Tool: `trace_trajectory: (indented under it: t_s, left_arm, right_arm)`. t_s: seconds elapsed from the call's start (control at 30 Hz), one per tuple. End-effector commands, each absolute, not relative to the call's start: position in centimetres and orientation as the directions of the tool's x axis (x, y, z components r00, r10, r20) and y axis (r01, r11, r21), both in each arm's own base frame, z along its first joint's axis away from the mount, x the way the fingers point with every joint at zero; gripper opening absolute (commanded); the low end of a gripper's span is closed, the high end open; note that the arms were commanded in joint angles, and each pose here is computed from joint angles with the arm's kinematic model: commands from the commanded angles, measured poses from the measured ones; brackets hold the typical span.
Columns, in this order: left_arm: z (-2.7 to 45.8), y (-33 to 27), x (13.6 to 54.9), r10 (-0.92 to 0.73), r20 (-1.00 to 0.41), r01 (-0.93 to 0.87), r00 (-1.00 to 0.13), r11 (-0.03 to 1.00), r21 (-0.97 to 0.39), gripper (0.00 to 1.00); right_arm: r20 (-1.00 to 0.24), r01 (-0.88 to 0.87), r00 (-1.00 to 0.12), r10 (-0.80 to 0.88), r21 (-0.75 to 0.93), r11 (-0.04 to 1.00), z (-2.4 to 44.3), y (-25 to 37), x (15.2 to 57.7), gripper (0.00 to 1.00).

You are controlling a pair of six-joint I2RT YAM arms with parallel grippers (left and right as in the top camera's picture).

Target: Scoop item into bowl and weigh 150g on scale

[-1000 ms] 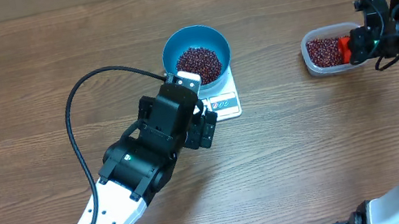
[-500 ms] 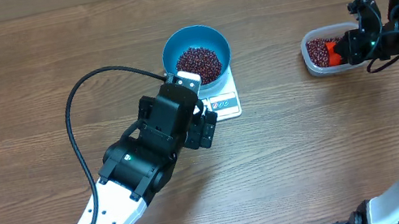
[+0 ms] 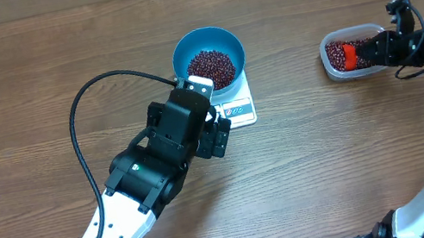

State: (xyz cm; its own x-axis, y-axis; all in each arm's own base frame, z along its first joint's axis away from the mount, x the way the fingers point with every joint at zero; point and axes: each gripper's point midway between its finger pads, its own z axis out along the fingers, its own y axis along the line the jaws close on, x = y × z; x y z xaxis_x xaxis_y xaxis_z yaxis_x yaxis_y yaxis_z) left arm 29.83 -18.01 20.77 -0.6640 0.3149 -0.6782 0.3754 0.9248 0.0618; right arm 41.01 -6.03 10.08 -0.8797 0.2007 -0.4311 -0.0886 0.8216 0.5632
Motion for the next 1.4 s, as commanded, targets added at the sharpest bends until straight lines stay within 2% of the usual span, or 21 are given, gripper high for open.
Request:
trace_trajectory:
  t_s: [0.0,0.23,0.43,0.83,1.37]
  left_arm:
    - [21.0,-17.8,30.3,0.296,-0.685,0.350,-0.666,0.935,0.063,1.00]
    - [21.0,-17.8,30.3,0.296,-0.685,0.350,-0.666,0.935,0.063,1.00]
    - [21.0,-17.8,30.3,0.296,-0.685,0.350,-0.666,0.935,0.063,1.00]
    - [21.0,-17.8,30.3,0.296,-0.684,0.350,-0.666,0.935,0.064,1.00]
    - [21.0,-17.8,30.3,0.296,-0.685,0.350,-0.666,0.935,0.063,1.00]
  right_arm:
    - [-0.360,-0.032,-0.898,0.251,0.623,0.781,8.5,-6.2,40.3,0.04]
    - [-0.341,0.018,-0.892,0.297,0.630,0.776,8.0,-7.9,39.8,0.04]
    - [-0.237,0.118,-0.900,0.365,0.673,0.730,5.4,-8.4,39.4,0.04]
    - [-0.220,0.168,-0.870,0.441,0.709,0.685,5.6,-10.5,39.0,0.04]
    - [-0.224,0.097,-0.807,0.547,0.862,0.497,9.3,-11.5,38.9,0.04]
